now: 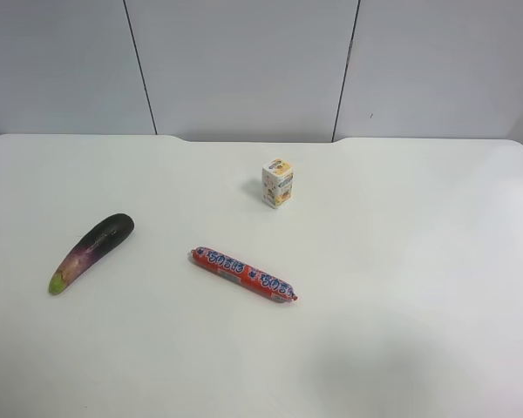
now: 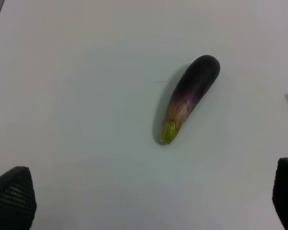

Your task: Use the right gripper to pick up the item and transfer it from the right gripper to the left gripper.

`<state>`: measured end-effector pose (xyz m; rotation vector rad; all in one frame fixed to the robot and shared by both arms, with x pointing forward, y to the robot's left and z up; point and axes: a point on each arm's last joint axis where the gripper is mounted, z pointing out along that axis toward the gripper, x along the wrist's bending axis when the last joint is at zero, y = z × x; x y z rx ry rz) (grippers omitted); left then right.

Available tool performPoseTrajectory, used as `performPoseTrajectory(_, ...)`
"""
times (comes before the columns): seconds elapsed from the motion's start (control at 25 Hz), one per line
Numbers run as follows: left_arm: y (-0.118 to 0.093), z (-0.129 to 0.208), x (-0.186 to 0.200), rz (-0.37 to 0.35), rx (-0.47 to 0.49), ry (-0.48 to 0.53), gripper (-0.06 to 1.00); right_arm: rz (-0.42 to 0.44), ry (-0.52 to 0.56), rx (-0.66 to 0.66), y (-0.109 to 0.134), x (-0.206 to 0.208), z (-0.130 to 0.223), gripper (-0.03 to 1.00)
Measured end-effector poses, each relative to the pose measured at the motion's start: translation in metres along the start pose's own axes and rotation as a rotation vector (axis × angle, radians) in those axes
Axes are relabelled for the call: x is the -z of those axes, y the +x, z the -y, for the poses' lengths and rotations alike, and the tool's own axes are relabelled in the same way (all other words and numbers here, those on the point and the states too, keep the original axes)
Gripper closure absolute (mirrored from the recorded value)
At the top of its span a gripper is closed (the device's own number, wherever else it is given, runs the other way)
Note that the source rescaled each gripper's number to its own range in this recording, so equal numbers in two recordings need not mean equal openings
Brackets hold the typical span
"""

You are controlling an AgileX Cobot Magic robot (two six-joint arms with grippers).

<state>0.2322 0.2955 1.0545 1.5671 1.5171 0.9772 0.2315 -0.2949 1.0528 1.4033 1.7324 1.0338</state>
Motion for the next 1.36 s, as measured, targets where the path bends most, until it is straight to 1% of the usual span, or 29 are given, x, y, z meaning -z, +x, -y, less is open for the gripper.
performPoseTrajectory(1.36,0.0,-0.0003,0.0,0.0,0.0,-0.003,-0.06,0.0,0.0,0.0,0.0,0.0,0.0,-0.03)
